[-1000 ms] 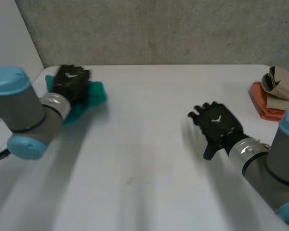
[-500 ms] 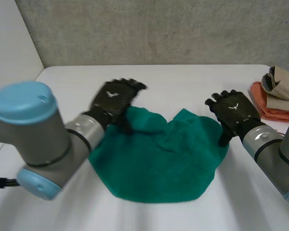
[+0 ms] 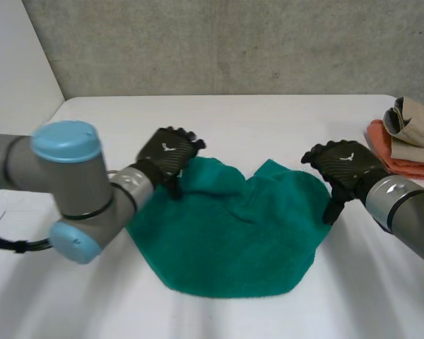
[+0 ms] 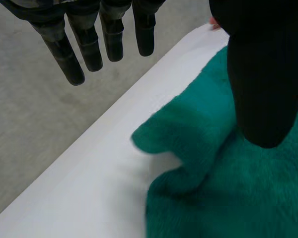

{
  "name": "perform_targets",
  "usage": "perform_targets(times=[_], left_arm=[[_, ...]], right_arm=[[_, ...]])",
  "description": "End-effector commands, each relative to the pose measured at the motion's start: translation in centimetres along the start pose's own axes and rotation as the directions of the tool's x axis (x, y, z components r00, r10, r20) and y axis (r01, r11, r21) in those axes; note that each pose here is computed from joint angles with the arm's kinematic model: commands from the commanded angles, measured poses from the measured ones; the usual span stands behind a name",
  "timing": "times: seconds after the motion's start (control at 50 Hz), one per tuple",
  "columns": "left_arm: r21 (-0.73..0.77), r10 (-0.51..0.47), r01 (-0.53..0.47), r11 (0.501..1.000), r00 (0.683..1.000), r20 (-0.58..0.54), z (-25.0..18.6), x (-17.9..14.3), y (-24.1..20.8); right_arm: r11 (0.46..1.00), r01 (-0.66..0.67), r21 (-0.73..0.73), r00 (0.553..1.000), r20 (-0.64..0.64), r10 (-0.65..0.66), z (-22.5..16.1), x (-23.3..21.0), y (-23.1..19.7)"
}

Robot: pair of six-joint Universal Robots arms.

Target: Fold the laundry.

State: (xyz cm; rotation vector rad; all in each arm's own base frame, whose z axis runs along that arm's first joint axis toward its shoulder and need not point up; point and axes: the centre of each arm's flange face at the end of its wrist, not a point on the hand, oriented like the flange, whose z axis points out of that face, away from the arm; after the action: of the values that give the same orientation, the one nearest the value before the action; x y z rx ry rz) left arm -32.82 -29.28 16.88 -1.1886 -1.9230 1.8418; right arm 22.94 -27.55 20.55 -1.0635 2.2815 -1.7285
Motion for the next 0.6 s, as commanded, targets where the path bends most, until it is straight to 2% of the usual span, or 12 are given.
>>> perform_targets(times=[0.02, 0.2, 0.26, 0.32, 0.4, 0.44, 0.46, 0.5, 0.52, 0.54, 0.6], left_arm=[[0.007, 0.012, -0.011, 1.0, 0.999, -0.05, 3.0, 2.6, 1.7], [0.026, 0.025, -0.024, 0.999, 0.999, -0.038, 5.9, 3.1, 3.3], [0.041, 0.031, -0.031, 0.999, 0.999, 0.006, 6.6, 2.4, 3.0], [0.092, 0.04, -0.048, 0.995, 0.996, 0.085, 7.4, 1.2, 1.8], [0.218, 0.049, -0.095, 0.971, 0.977, 0.207, 8.3, -1.0, -1.4], [0.279, 0.047, -0.12, 0.953, 0.966, 0.255, 8.4, -1.9, -3.4], [0.35, 0.03, -0.145, 0.926, 0.948, 0.316, 8.1, -3.3, -6.2], [0.418, 0.0, -0.169, 0.893, 0.927, 0.375, 7.4, -4.8, -8.9], [0.454, -0.018, -0.183, 0.872, 0.915, 0.404, 6.8, -5.4, -10.4], [0.505, -0.054, -0.204, 0.839, 0.891, 0.451, 6.0, -6.5, -12.4], [0.553, -0.091, -0.224, 0.803, 0.871, 0.484, 4.6, -7.0, -14.4]], right_arm=[[0.999, -0.032, -0.024, 0.999, 0.0, 0.032, 1.5, 0.7, 0.7], [0.986, -0.061, -0.153, 0.995, 0.066, 0.072, 6.0, 0.2, 3.3], [0.982, -0.062, -0.179, 0.995, 0.069, 0.076, 7.1, 0.4, 3.8], [0.988, -0.073, -0.135, 0.996, 0.049, 0.081, 8.6, 1.2, 3.0], [0.995, -0.078, 0.06, 0.994, -0.069, 0.082, 10.3, 4.0, -1.2], [0.978, -0.051, 0.204, 0.983, -0.164, 0.086, 10.7, 5.7, -4.2], [0.966, -0.034, 0.256, 0.977, -0.195, 0.086, 10.7, 6.2, -5.3], [0.933, 0.001, 0.359, 0.966, -0.24, 0.092, 10.5, 6.8, -7.5], [0.889, 0.044, 0.455, 0.957, -0.275, 0.094, 9.8, 7.2, -9.7], [0.868, 0.066, 0.492, 0.953, -0.288, 0.09, 9.4, 7.2, -10.7], [0.792, 0.126, 0.598, 0.942, -0.323, 0.094, 7.3, 7.3, -13.4]])
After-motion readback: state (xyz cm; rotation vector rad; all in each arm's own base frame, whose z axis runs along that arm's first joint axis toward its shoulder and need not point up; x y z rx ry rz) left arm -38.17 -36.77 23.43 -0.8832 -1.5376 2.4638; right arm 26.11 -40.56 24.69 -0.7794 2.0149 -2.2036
